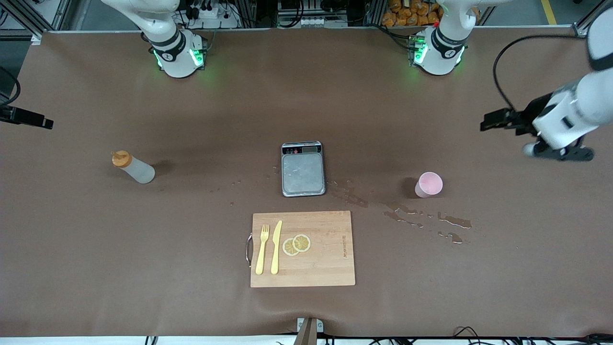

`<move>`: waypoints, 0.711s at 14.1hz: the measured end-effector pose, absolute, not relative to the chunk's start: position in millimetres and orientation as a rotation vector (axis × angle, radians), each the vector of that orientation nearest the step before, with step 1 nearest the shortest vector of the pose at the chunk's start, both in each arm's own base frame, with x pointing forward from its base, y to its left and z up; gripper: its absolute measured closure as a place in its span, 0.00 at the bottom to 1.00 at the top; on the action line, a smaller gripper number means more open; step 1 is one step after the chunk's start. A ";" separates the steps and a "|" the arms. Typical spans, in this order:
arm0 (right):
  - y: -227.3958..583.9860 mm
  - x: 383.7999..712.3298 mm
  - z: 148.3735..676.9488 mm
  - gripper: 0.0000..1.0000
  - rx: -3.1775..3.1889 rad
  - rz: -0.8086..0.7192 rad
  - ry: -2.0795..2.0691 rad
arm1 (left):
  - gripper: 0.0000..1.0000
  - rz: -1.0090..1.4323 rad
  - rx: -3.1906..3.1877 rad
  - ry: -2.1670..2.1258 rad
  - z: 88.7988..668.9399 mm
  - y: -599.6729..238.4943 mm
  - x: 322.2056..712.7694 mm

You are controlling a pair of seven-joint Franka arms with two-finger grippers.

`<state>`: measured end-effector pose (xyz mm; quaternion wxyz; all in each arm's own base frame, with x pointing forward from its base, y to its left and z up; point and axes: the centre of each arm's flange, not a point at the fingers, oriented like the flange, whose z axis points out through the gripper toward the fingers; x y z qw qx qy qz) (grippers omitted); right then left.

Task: Add sauce to pink cup with both arms
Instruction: 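Reach the left gripper to the pink cup while the right gripper reaches the bottle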

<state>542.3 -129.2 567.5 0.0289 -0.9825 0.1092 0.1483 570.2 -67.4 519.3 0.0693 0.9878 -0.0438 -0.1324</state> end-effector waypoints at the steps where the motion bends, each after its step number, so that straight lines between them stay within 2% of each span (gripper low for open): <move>1: -138.3 542.9 558.6 0.00 -3.019 0.489 0.363 | 0.00 -0.411 2.987 -0.147 500.6 -72.9 578.2; 5: -172.0 545.4 525.4 0.00 -2.966 0.578 0.511 | 0.00 -0.351 3.012 -0.160 424.7 -86.5 595.8; 10: -176.6 555.2 487.6 0.00 -2.850 0.676 0.766 | 0.00 -0.324 3.067 -0.199 330.3 -90.7 580.7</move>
